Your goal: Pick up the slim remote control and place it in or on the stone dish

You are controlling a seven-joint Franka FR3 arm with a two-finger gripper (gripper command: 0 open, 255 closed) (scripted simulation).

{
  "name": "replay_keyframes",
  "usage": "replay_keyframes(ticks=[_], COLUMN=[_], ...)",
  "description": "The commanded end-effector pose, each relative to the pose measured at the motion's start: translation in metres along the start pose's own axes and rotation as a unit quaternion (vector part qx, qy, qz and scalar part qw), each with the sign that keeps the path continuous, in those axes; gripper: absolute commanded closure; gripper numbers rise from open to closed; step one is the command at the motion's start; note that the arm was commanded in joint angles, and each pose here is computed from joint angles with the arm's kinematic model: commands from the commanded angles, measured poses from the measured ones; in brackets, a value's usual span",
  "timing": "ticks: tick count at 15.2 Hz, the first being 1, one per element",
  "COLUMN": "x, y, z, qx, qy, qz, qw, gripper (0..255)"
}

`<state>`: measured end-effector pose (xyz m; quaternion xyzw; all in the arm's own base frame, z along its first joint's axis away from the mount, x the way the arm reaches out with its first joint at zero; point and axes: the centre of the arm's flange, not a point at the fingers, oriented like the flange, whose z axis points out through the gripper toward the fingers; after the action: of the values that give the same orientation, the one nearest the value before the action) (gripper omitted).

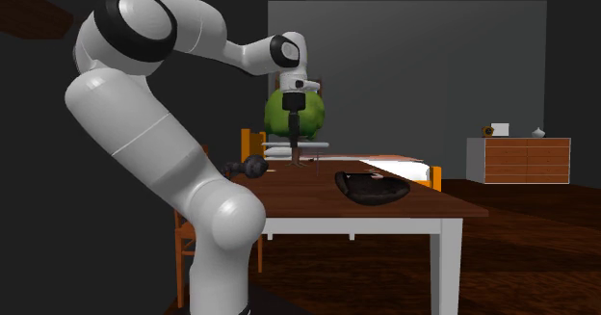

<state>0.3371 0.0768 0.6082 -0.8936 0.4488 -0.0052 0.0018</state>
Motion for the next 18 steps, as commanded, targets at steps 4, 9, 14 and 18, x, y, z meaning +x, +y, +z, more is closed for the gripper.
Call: replay_keyframes(ticks=[4, 9, 14, 18], x=[0.011, 0.069, 0.126, 0.172], y=[0.005, 0.038, 0.071, 0.097], z=[-0.02, -0.021, -0.021, -0.021], qx=[0.0, 0.0, 0.0, 0.0], qy=[0.0, 0.0, 0.0, 0.0], qz=[0.0, 0.0, 0.0, 0.0], qw=[1.0, 1.0, 1.0, 1.0], gripper=[255, 255, 255, 255])
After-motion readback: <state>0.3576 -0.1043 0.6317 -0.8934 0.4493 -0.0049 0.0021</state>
